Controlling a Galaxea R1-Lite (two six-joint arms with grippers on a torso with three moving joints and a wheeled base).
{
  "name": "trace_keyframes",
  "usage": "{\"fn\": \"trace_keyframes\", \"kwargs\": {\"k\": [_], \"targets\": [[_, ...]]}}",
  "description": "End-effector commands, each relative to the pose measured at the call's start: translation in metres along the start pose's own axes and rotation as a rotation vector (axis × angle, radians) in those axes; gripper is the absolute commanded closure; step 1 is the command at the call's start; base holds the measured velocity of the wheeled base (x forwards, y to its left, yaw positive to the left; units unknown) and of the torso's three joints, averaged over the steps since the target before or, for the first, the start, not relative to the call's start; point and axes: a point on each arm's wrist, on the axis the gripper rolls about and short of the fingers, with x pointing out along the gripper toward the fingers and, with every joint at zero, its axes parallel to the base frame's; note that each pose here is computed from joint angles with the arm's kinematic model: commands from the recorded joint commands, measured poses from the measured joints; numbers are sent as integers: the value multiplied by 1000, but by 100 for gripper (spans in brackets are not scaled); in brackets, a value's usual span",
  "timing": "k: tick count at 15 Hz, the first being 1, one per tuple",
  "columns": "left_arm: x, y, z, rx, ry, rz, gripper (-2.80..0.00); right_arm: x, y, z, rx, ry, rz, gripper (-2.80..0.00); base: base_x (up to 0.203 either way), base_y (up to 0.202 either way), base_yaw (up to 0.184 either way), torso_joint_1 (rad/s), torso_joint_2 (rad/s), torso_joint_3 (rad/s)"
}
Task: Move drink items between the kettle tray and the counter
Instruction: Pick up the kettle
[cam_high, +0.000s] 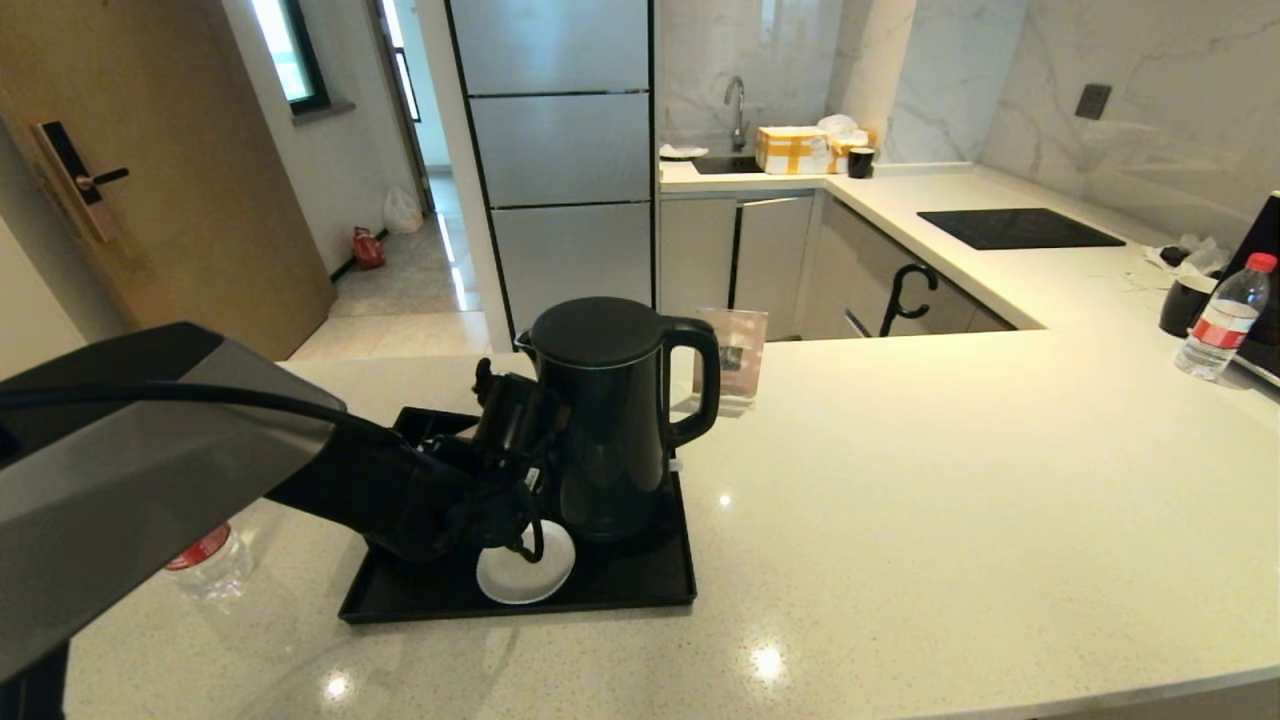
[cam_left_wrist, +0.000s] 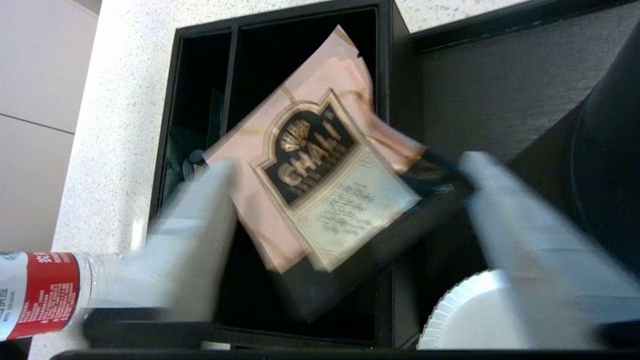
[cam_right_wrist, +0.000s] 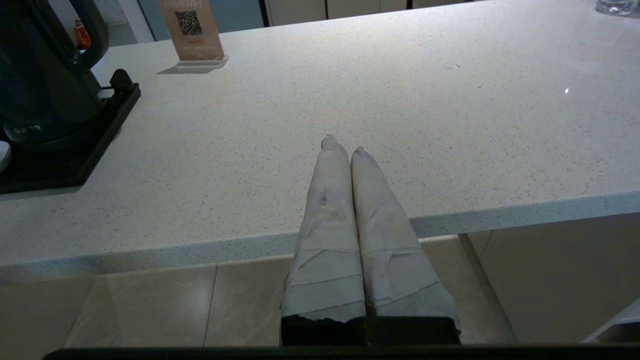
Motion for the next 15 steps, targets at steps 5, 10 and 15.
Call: {"fn": "trace_keyframes", "kwargs": {"k": [5, 10, 15], "targets": [[-1, 0, -1, -1, 0, 4, 0, 0, 0, 0, 0, 0, 0, 0, 0, 0, 0, 0, 0, 0], [-3, 3, 2, -11, -8, 3, 0, 0, 0, 0, 0, 0, 0, 0, 0, 0, 0, 0, 0, 0], [-8, 6, 4, -20, -20, 1, 0, 0, 0, 0, 0, 0, 0, 0, 0, 0, 0, 0, 0, 0]]}}
